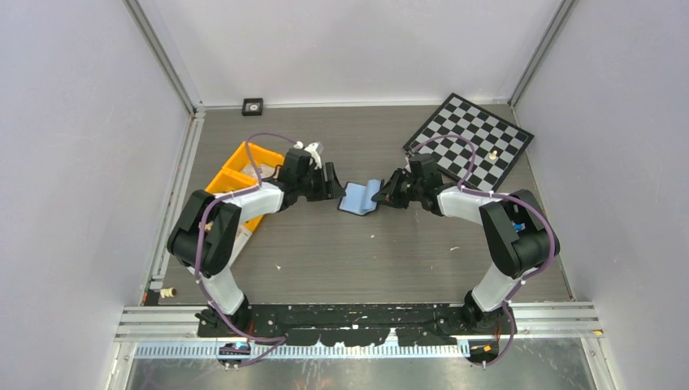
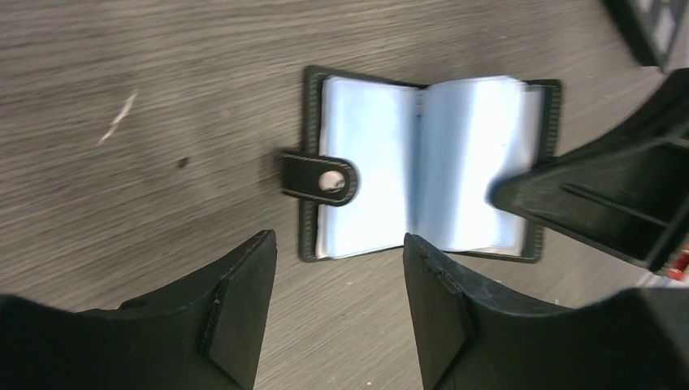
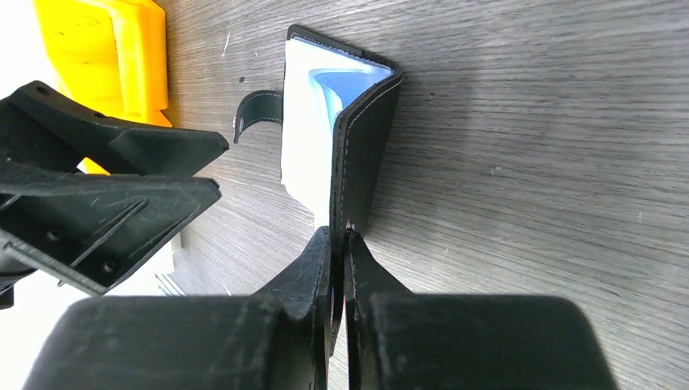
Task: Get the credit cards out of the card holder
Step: Close the card holder at the center of the board.
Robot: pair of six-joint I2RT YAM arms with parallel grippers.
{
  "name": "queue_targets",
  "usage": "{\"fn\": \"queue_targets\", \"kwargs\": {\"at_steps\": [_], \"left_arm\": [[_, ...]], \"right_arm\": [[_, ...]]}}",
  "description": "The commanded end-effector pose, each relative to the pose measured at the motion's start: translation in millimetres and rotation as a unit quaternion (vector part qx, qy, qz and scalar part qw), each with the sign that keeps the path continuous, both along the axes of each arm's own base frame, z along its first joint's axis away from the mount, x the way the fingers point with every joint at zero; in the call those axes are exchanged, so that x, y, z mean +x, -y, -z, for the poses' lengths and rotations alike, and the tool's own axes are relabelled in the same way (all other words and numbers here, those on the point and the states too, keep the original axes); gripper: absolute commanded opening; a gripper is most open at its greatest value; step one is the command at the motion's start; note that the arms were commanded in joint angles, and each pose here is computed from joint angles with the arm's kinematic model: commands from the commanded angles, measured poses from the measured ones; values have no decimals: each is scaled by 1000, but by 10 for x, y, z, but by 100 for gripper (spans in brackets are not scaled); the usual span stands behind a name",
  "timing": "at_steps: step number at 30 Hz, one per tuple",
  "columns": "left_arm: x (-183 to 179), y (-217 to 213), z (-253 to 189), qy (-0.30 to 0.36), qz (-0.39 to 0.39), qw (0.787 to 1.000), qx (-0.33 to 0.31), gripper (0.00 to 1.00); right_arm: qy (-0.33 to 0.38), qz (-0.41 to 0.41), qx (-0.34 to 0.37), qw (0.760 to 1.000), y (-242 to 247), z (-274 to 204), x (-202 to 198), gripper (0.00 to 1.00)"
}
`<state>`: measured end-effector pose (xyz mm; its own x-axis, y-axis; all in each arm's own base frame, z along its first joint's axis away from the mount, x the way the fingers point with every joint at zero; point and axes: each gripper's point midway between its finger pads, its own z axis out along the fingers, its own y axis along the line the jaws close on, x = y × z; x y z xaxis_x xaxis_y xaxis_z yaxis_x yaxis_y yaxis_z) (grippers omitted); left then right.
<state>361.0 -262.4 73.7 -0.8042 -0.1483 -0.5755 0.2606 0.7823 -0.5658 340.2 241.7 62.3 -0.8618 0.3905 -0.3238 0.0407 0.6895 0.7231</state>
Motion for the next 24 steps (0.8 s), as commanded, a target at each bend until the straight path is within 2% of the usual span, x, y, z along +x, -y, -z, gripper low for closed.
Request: {"fn": "queue_targets", "kwargs": {"at_steps": [1,7,11,12,15,17,19,24], "left_arm": [[151,-176,38,1,-30,998,49,61],[232,-36,207,-20,5,999,39,63],[244,75,356,-41,37,998,34,59],[259,91,383,-44,40,998,34,57],[273,96,462,-55,42,997,40,51],[268,92,474,-58,41,997,42,47],[259,110,460,-56,46,997,36,40],[235,165,431,-56,57,997,24,26]], "right_arm": [[33,-5,1,999,-47,-195,110,7],[33,-7,1,999,-50,-195,105,8],[29,-8,0,1000,-54,-165,106,11],[30,-8,0,1000,-52,-167,112,16],[30,-2,-7,1000,-32,-147,123,44],[32,2,-15,999,-5,-138,132,55],[34,5,-19,999,12,-137,145,60],[32,4,-22,999,11,-123,152,60]]}}
